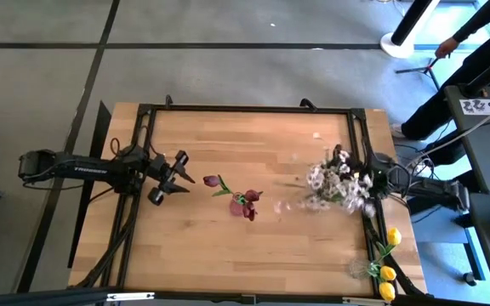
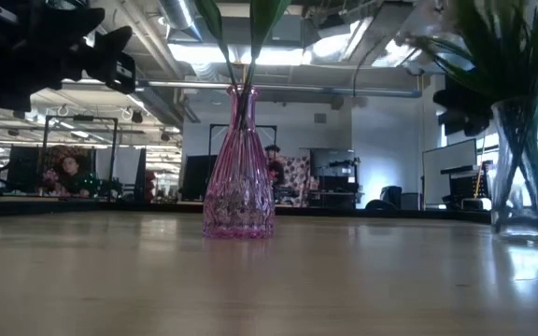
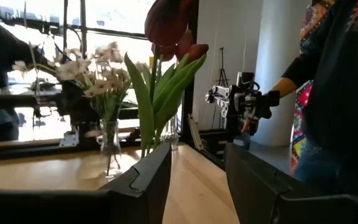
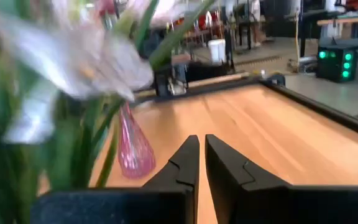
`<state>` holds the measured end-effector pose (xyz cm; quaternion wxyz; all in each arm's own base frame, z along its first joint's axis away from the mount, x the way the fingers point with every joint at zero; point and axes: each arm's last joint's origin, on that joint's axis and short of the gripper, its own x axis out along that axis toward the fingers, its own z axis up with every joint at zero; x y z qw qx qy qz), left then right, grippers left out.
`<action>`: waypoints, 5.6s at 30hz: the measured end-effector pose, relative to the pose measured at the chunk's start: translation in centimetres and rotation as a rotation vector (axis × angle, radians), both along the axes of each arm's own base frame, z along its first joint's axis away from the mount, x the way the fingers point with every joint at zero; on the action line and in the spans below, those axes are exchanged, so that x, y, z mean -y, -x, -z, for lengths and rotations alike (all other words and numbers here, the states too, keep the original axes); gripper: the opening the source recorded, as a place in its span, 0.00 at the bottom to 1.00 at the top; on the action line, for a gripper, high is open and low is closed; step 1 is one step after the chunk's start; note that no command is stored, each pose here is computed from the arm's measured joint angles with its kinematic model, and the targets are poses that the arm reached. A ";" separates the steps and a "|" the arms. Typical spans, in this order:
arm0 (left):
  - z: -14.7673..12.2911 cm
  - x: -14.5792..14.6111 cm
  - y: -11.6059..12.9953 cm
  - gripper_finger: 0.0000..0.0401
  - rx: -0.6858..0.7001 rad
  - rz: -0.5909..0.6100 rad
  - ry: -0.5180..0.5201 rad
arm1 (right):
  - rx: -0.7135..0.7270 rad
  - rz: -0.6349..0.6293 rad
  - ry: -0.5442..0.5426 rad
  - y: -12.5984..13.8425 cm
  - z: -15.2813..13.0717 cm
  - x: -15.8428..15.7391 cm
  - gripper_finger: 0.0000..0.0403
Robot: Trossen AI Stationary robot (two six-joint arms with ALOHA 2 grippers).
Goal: Sort flowers into vase by color
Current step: Return to Home Position
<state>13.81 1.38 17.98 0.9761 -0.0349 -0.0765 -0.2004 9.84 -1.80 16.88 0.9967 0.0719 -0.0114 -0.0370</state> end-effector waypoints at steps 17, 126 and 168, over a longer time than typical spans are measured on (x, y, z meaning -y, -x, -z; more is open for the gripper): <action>0.8 -0.2 -0.1 0.36 -0.069 0.009 -0.025 | -0.019 0.371 0.089 0.1 0.0 0.0 0.07; 2.1 -1.6 0.0 0.36 -0.207 -0.162 0.017 | -0.027 0.326 0.091 0.0 0.1 -0.1 0.07; 2.1 -1.6 0.0 0.36 -0.207 -0.162 0.017 | -0.026 0.326 0.091 0.0 0.1 -0.1 0.07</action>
